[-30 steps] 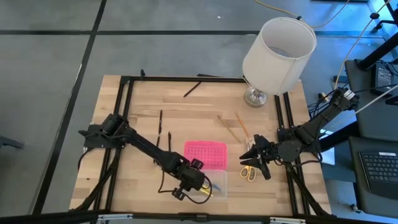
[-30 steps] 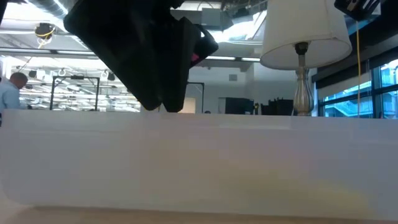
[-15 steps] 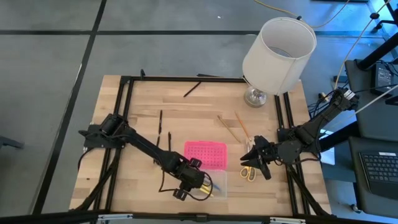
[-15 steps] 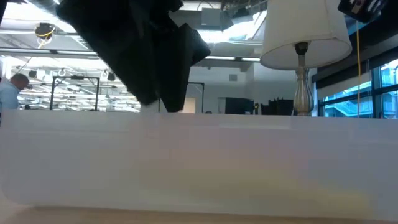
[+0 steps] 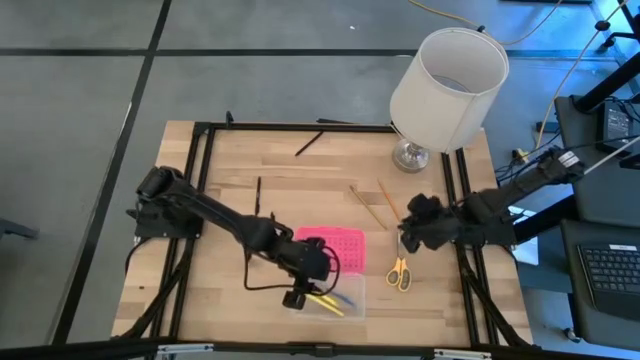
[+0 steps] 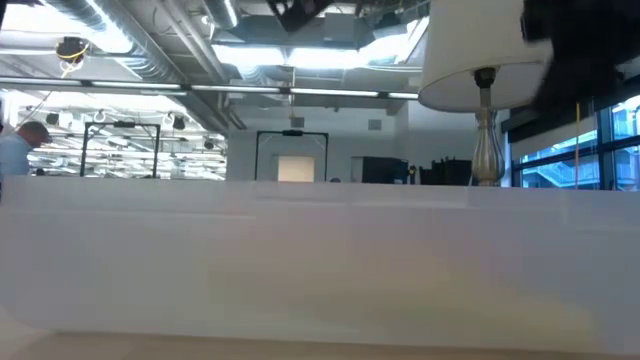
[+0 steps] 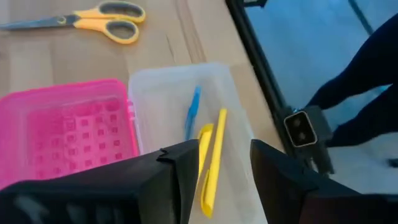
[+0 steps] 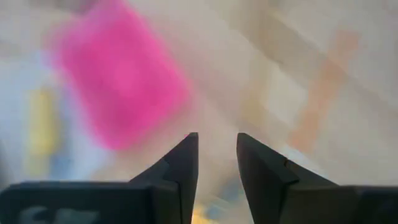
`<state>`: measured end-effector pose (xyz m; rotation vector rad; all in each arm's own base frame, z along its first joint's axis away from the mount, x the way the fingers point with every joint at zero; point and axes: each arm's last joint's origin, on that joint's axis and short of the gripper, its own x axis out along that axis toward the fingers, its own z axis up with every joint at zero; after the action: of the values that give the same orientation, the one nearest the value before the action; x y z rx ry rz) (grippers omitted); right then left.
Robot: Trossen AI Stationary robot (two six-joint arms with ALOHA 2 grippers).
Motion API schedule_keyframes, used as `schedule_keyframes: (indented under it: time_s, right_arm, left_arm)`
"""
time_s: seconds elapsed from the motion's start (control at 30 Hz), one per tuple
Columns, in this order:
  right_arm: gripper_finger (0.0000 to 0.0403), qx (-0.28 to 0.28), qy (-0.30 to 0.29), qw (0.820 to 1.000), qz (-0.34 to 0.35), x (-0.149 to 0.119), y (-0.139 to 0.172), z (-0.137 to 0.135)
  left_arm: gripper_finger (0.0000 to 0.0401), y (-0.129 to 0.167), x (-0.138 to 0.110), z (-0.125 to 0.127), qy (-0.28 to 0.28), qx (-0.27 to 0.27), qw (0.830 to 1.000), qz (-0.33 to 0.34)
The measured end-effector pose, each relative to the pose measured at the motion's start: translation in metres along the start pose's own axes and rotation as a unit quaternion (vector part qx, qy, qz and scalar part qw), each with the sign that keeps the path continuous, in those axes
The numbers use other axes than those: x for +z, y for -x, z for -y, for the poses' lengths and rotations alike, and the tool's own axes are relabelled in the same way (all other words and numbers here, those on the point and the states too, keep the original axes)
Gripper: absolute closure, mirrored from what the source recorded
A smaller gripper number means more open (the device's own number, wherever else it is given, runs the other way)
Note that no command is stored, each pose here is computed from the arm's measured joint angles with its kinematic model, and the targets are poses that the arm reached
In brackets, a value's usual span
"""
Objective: Pick & place school supplies into a supply box
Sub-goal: Put the orange pencil into the pink supply box
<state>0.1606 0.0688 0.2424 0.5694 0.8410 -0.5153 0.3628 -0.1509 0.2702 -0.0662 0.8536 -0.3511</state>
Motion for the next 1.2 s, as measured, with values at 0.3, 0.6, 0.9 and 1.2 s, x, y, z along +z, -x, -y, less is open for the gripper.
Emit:
schedule_keyframes:
  time_s: [0.3,0.6,0.9,1.2]
  right_arm:
    - [0.0288,-0.122,-0.015,0.991,-0.059,0.000,-0.009,0.022]
    - [0.0288,-0.132,-0.011,0.983,-0.131,0.004,-0.032,0.018]
    - [0.0288,-0.165,0.011,0.976,-0.139,0.002,-0.046,0.015]
    - [0.0288,-0.147,-0.027,0.981,-0.120,0.008,-0.050,0.013]
  left_arm:
    - [0.0265,0.016,0.026,-0.014,0.051,-0.040,0.992,0.107]
    - [0.0265,0.032,0.033,-0.037,0.071,-0.060,0.986,0.140]
    - [0.0265,0.073,-0.005,-0.052,0.079,-0.096,0.957,0.264]
    - [0.0265,0.101,-0.046,-0.054,0.073,-0.072,0.925,0.367]
